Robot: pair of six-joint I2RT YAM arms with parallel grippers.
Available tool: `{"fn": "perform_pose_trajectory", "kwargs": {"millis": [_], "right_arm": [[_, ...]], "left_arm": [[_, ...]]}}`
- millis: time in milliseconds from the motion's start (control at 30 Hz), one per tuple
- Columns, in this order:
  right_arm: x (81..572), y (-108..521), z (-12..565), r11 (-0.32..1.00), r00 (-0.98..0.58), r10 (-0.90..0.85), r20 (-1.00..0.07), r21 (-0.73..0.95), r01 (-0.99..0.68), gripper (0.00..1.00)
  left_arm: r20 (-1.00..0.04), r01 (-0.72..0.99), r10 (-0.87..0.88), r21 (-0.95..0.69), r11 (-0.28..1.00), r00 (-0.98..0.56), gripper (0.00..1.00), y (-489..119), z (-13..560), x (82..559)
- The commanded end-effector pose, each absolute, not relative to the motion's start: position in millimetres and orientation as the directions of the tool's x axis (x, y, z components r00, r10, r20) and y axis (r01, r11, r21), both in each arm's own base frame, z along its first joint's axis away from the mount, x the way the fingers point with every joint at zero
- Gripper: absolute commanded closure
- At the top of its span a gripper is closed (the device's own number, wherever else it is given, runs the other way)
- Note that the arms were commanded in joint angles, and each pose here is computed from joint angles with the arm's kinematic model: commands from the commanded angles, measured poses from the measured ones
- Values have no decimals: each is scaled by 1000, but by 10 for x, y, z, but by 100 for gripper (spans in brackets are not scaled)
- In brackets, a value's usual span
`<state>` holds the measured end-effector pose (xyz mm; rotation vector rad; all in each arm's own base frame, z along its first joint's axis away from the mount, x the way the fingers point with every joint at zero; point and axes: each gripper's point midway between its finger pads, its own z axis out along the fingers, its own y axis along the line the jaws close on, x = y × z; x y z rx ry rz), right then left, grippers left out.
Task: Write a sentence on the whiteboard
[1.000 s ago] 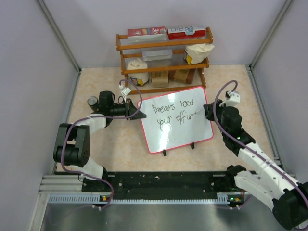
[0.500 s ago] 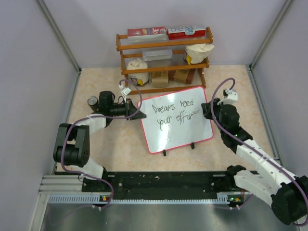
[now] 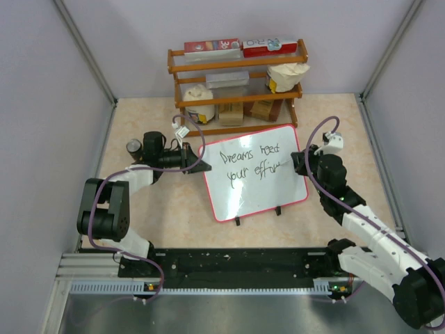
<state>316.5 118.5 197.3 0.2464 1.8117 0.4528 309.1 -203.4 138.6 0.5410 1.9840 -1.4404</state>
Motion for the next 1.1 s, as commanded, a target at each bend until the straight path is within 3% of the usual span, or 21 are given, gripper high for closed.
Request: {"fn": "perform_pose_trajectory", "kwargs": {"millis": [0, 567, 1067], "right_arm": [[3113, 1141, 1870, 913, -307, 367, -878, 403, -62, 100], [2986, 1043, 1709, 925, -327, 349, -878, 380, -33, 100], [3031, 1007, 2166, 910, -226, 391, -892, 411, -47, 100]], "left_arm": [[-749, 689, 20, -598, 409, -662, 100, -2007, 1173, 3160], [-747, 686, 19, -599, 413, -664, 100, -2001, 1166, 3170], [-745, 683, 18, -600, 416, -666, 100, -1999, 1159, 3174]]}}
